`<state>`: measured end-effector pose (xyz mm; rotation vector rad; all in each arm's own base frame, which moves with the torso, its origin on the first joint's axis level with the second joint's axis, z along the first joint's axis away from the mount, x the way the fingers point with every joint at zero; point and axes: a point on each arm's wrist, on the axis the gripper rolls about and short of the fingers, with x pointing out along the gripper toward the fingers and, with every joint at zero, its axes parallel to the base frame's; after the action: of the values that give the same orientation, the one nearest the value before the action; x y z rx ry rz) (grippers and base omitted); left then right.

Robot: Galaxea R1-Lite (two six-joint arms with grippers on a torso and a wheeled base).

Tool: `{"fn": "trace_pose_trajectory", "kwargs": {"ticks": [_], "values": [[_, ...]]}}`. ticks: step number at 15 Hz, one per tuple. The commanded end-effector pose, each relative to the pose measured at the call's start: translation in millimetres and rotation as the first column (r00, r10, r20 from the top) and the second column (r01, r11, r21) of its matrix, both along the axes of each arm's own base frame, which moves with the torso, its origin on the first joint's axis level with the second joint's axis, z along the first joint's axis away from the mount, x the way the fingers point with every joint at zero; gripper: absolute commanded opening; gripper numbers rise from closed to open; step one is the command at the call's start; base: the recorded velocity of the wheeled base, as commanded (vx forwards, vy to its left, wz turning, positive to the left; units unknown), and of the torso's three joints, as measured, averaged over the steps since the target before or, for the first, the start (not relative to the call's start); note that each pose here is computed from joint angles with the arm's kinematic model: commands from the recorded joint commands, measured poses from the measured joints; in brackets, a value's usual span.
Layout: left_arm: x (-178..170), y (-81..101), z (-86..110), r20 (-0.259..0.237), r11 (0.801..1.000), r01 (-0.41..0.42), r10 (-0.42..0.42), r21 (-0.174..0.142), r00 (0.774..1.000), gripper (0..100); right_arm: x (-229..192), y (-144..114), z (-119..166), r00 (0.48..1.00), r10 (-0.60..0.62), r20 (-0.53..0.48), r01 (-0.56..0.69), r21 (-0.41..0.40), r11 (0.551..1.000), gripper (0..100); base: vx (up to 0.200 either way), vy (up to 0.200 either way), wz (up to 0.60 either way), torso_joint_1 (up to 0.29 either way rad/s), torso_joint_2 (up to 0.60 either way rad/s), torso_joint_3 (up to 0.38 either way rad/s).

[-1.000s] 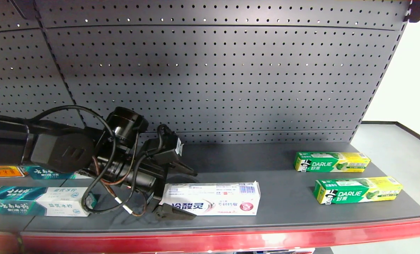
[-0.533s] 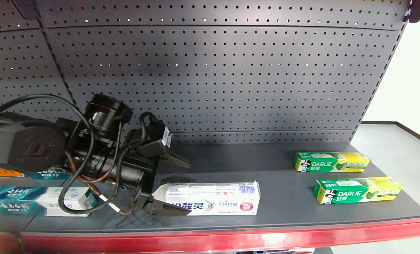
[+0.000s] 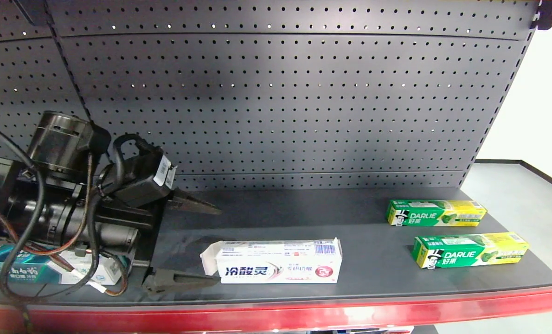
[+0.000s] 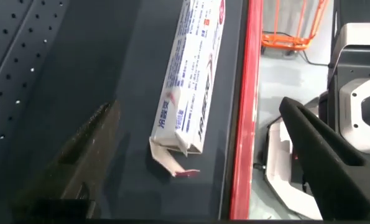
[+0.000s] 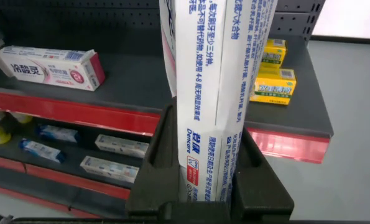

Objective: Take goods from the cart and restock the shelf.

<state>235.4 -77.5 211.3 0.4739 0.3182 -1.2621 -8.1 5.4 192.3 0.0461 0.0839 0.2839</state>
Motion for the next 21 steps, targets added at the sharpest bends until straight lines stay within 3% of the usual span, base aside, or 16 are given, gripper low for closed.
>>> {"fn": "trace_pose_trajectory", "kwargs": {"ticks": [1,4,7,10,12,13,14,16,19,21], "values": [[-25.1,17.4,14.3,0.061,0.999,-0.052,0.052,-0.015,0.997,100,47.6,4.1,20.0,0.994,0.068,-0.087,-0.071,-0.033,0.997,0,0.0,0.0,0.0,0.0,0.0,0.0],[-32.5,27.3,19.6,0.101,0.993,-0.118,0.119,-0.012,0.988,100,66.1,11.6,32.6,0.98,0.159,-0.117,-0.164,-0.037,0.986,0,0.0,0.0,0.0,0.0,0.0,0.0],[-47.0,45.5,26.0,0.157,0.979,-0.2,0.202,-0.03,0.967,100,87.9,21.4,48.7,0.967,0.21,-0.143,-0.219,-0.044,0.975,0,0.0,0.0,0.0,0.0,0.0,0.0],[-68.3,56.3,17.8,0.16,0.968,-0.25,0.252,-0.03,0.955,100,106.3,31.8,56.6,0.959,0.231,-0.164,-0.247,-0.084,0.965,0,0.0,0.0,0.0,0.0,0.0,0.0],[-76.5,61.7,12.4,0.199,0.958,-0.282,0.285,-0.043,0.938,100,117.0,37.0,57.8,0.954,0.24,-0.18,-0.262,-0.111,0.959,0,0.0,0.0,0.0,0.0,0.0,0.0],[-76.9,63.4,11.5,0.196,0.951,-0.304,0.31,-0.06,0.93,100,122.6,39.5,59.2,0.952,0.245,-0.186,-0.27,-0.122,0.955,0,0.0,0.0,0.0,0.0,0.0,0.0],[-77.9,63.3,13.4,0.192,0.941,-0.326,0.339,-0.095,0.921,100,129.1,42.0,61.9,0.95,0.246,-0.192,-0.272,-0.124,0.954,0,0.0,0.0,0.0,0.0,0.0,0.0],[-75.7,62.3,13.5,0.206,0.911,-0.39,0.411,-0.138,0.888,100,137.8,46.0,61.9,0.946,0.25,-0.208,-0.28,-0.131,0.951,0,0.0,0.0,0.0,0.0,0.0,0.0],[-84.3,60.5,0.4,0.171,0.891,-0.428,0.45,-0.154,0.876,100,151.0,55.3,66.7,0.936,0.276,-0.219,-0.309,-0.134,0.942,0,0.0,0.0,0.0,0.0,0.0,0.0],[-91.6,60.8,-6.7,0.16,0.886,-0.441,0.46,-0.144,0.873,100,160.3,61.1,71.2,0.932,0.288,-0.217,-0.323,-0.146,0.935,0,0.0,0.0,0.0,0.0,0.0,0.0]]}}
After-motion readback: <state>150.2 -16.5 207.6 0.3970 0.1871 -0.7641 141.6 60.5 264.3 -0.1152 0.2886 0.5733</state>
